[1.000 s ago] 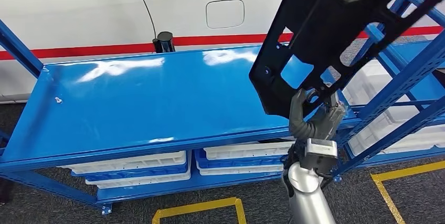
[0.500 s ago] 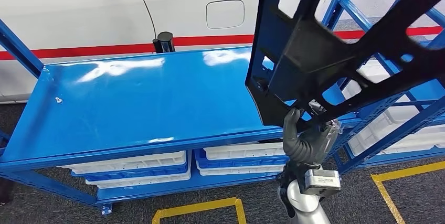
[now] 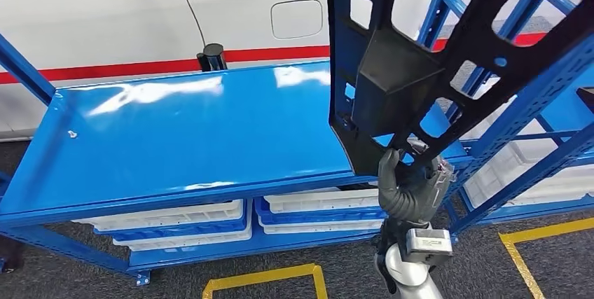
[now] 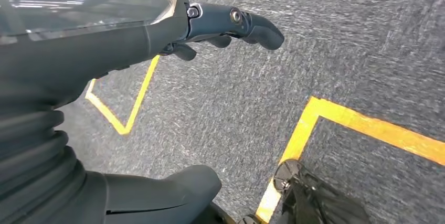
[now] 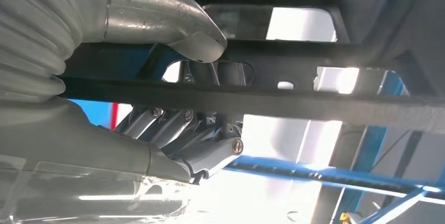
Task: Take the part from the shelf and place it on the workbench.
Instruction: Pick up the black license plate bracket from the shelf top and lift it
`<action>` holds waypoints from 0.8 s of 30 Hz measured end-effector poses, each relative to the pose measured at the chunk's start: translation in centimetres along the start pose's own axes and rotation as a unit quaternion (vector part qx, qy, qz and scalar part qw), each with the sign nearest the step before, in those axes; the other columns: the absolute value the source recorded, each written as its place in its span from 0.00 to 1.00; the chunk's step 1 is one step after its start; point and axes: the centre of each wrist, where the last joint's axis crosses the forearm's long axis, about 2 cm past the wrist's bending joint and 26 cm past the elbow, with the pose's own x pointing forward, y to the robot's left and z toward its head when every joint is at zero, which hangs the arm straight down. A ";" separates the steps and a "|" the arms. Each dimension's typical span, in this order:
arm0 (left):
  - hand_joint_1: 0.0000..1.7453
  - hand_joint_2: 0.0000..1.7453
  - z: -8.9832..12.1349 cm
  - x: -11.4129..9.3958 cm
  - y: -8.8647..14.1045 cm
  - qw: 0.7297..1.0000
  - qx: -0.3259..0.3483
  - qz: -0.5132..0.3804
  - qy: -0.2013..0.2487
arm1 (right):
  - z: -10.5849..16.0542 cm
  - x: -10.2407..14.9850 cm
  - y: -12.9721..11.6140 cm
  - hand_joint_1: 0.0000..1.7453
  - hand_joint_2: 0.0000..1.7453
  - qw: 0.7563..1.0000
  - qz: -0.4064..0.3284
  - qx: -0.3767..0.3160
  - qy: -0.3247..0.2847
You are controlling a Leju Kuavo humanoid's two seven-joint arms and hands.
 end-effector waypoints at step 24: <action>0.00 1.00 -0.1 -0.3 0.0 0.998 -0.027 0.028 -0.048 | 0.5 0.5 -1.1 1.00 1.00 1.000 0.016 0.011 0.003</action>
